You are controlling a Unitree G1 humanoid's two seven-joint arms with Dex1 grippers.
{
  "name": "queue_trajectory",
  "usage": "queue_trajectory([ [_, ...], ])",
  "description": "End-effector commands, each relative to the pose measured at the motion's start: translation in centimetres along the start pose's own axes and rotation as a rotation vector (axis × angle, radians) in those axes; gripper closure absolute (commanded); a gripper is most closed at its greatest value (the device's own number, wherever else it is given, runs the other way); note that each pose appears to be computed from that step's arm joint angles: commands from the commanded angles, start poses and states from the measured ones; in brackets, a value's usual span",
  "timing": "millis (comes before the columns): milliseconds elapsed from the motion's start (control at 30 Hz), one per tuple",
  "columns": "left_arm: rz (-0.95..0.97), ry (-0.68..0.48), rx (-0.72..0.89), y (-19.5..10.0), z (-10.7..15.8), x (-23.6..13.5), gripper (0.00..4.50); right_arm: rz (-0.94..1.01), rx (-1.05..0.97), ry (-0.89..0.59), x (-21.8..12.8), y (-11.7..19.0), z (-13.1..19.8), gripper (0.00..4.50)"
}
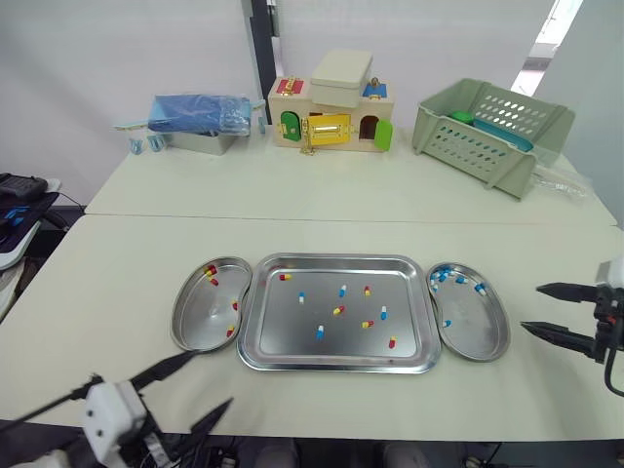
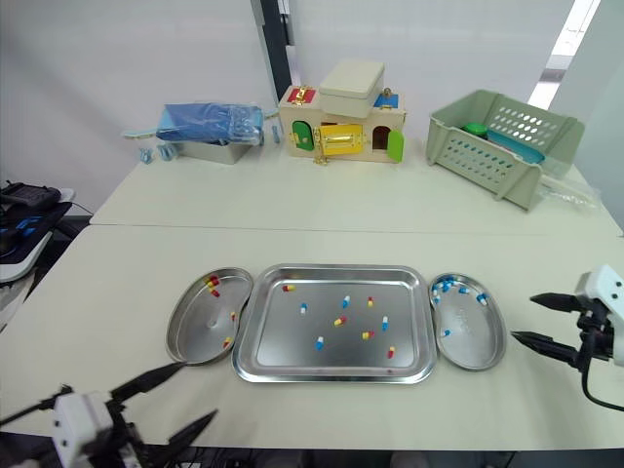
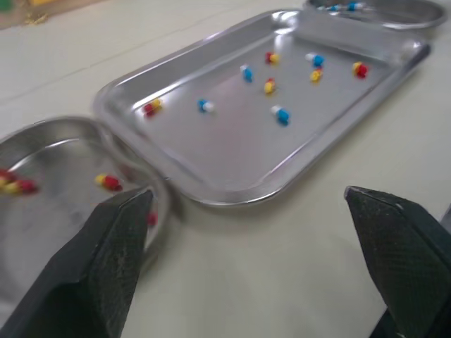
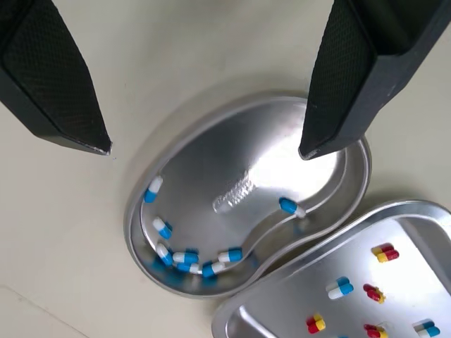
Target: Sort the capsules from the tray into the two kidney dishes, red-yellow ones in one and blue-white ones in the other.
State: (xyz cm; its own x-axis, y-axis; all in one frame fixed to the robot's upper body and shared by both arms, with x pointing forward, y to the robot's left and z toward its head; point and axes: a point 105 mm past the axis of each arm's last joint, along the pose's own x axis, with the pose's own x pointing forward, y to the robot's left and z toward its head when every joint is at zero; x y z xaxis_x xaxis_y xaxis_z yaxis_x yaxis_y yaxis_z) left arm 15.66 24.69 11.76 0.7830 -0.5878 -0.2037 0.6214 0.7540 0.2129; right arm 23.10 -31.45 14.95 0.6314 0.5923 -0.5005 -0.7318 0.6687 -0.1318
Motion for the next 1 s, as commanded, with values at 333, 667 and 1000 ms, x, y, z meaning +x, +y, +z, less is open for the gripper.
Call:
queue_trajectory([
  [333,0.295,0.224,0.053,13.8,2.3,-6.1,0.0,-0.03,-0.052,-0.02,-1.4,-0.8,-0.5,0.02],
  [667,0.238,0.332,0.063,14.3,1.0,-5.1,0.0,-0.029,-0.053,-0.022,-1.2,-0.3,-1.2,0.02],
  [1000,0.163,0.355,0.13,14.2,1.2,-3.5,0.0,0.011,-0.013,-0.072,-0.7,2.4,-1.4,0.02],
])
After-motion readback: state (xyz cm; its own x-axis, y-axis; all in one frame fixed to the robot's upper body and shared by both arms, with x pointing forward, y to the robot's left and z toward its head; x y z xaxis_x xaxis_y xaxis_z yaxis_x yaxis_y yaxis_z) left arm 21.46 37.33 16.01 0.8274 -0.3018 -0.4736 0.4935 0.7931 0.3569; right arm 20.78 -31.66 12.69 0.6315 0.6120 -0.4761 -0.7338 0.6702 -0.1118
